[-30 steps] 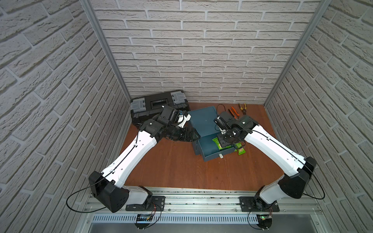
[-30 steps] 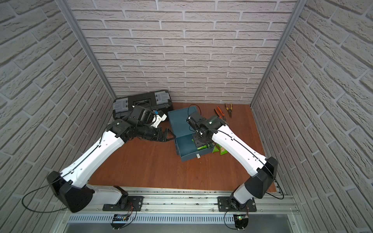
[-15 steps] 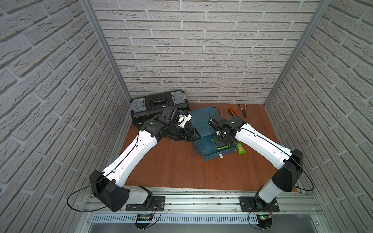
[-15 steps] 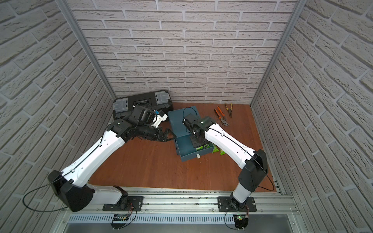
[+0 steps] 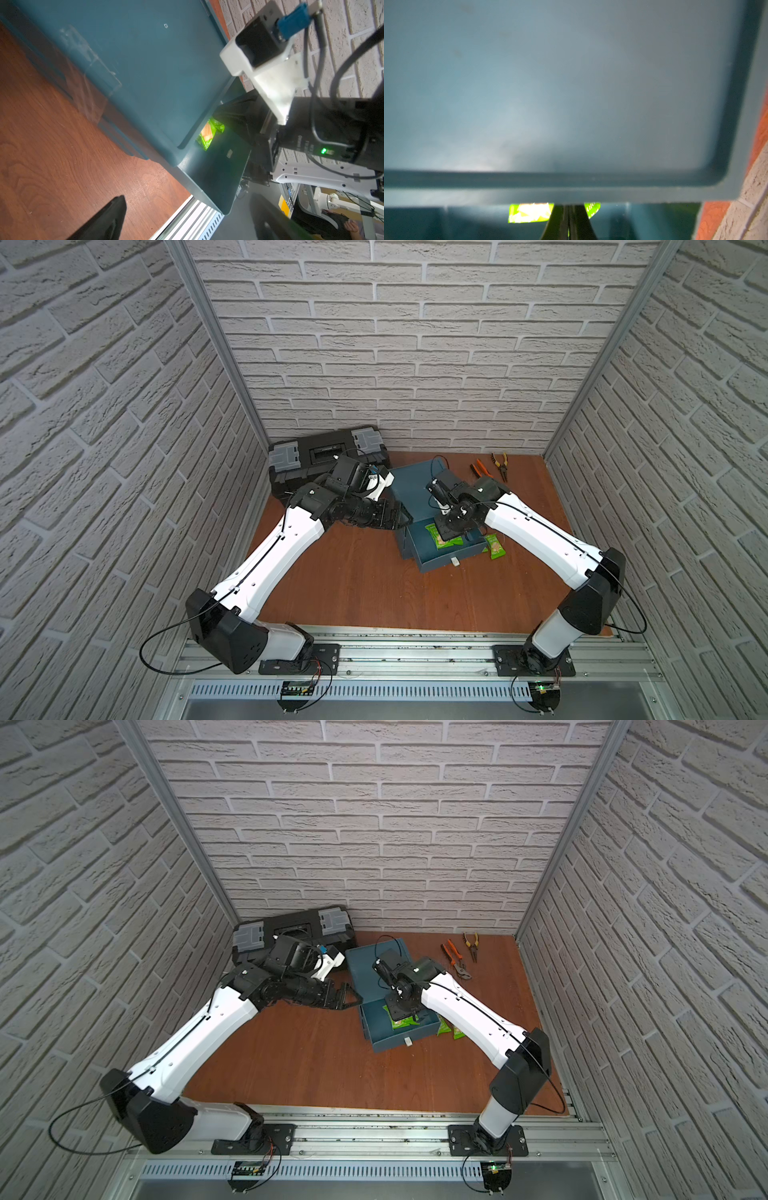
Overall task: Take the cookies out of the drawer
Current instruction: Pick up the cookie from the drawer, then place the cookie at the center of the board, then pick up the cookie from the drawer.
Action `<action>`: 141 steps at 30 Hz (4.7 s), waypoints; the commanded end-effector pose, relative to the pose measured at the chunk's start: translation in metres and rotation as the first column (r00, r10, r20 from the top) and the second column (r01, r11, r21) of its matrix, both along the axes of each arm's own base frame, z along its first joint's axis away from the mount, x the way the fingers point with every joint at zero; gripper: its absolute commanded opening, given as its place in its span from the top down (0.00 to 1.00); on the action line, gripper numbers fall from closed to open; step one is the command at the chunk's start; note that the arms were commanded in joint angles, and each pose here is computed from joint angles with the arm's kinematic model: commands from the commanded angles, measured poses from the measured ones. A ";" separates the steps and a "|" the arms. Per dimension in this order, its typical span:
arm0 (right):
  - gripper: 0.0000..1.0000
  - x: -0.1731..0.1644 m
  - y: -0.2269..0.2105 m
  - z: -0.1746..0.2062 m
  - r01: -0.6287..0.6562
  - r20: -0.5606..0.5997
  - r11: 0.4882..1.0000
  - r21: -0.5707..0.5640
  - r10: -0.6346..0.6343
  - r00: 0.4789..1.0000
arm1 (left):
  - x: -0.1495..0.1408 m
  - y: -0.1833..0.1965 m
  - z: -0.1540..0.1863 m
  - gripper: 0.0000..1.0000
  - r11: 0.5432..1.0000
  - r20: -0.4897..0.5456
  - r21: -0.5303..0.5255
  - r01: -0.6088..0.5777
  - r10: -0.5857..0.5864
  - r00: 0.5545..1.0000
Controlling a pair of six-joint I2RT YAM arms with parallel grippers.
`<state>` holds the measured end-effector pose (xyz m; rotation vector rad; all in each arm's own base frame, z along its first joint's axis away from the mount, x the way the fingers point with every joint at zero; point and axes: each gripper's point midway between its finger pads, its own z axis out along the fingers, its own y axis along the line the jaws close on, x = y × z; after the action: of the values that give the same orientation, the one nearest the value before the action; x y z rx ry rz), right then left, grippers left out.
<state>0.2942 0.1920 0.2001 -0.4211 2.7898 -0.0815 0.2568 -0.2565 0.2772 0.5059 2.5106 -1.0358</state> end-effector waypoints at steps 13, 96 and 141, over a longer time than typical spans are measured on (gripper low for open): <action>0.97 -0.009 -0.010 0.033 -0.009 0.107 0.999 0.034 0.006 0.994 | 0.012 -0.003 0.010 0.02 1.000 0.050 0.000 0.021 -0.021 0.999; 0.50 0.054 -0.209 -0.117 0.396 -0.077 0.918 0.004 -0.394 0.916 | 0.085 -0.043 0.056 0.02 0.995 0.094 -0.097 0.026 -0.017 0.995; 0.36 -0.025 0.026 0.033 0.027 0.036 0.978 0.205 -0.035 0.999 | 0.074 0.025 0.000 0.01 0.989 0.014 -0.009 -0.149 0.149 0.989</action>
<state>0.2738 0.2154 0.2479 -0.2546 2.6969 0.2369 0.3224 -0.2272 0.2743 0.3124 2.5174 -0.9694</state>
